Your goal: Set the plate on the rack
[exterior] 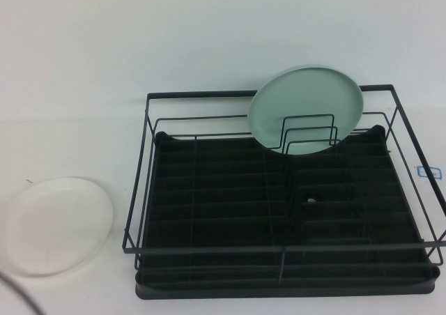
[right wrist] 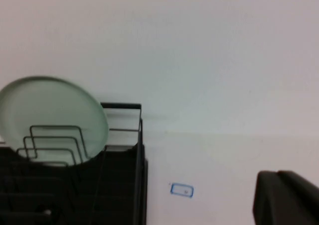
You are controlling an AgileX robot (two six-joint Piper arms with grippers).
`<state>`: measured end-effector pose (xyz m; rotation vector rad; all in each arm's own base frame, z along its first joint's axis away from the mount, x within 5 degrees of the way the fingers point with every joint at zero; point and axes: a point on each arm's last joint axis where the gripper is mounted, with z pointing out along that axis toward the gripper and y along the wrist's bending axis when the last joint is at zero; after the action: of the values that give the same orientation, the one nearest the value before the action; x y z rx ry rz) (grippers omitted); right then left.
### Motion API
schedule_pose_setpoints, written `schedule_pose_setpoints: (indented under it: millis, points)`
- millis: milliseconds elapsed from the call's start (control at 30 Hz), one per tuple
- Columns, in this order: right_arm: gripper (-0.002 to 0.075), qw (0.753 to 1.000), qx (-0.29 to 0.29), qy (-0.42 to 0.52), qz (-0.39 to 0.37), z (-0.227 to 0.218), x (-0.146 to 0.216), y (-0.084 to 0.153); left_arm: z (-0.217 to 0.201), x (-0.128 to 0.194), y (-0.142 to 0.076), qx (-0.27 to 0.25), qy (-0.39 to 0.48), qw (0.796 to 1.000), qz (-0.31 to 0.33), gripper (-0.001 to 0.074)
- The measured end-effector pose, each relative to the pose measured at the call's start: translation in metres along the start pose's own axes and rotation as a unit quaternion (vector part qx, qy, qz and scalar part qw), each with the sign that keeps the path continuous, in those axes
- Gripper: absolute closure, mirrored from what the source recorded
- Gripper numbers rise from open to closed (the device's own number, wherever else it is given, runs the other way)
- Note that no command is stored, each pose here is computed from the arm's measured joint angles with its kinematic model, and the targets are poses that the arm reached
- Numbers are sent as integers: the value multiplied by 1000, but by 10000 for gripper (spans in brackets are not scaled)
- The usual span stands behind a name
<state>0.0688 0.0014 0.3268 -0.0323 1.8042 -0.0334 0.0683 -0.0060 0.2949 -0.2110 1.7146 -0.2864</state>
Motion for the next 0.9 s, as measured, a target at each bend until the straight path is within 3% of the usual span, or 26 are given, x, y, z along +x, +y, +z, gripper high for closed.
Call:
schedule_pose_setpoints:
  millis: [300,400,500,633,733,900]
  points:
    - [707,989,-38,143,-19,34,-26,0,73,-2,9,-49,52,997,19,735]
    - [707,986,-41,158,-26,39,-27,-1,100,8,18,-76,111,991,29,729]
    - [707,981,-49,181,-44,39,-23,0,124,14,37,-132,174,976,14,668]
    - [707,971,-62,225,-51,37,-16,1,149,4,58,-198,232,952,-24,517]
    - [707,964,-73,249,-48,34,-12,3,169,-1,64,-202,283,938,2,451]
    - [707,954,-95,281,-33,31,-7,7,205,0,71,-194,348,917,7,429]
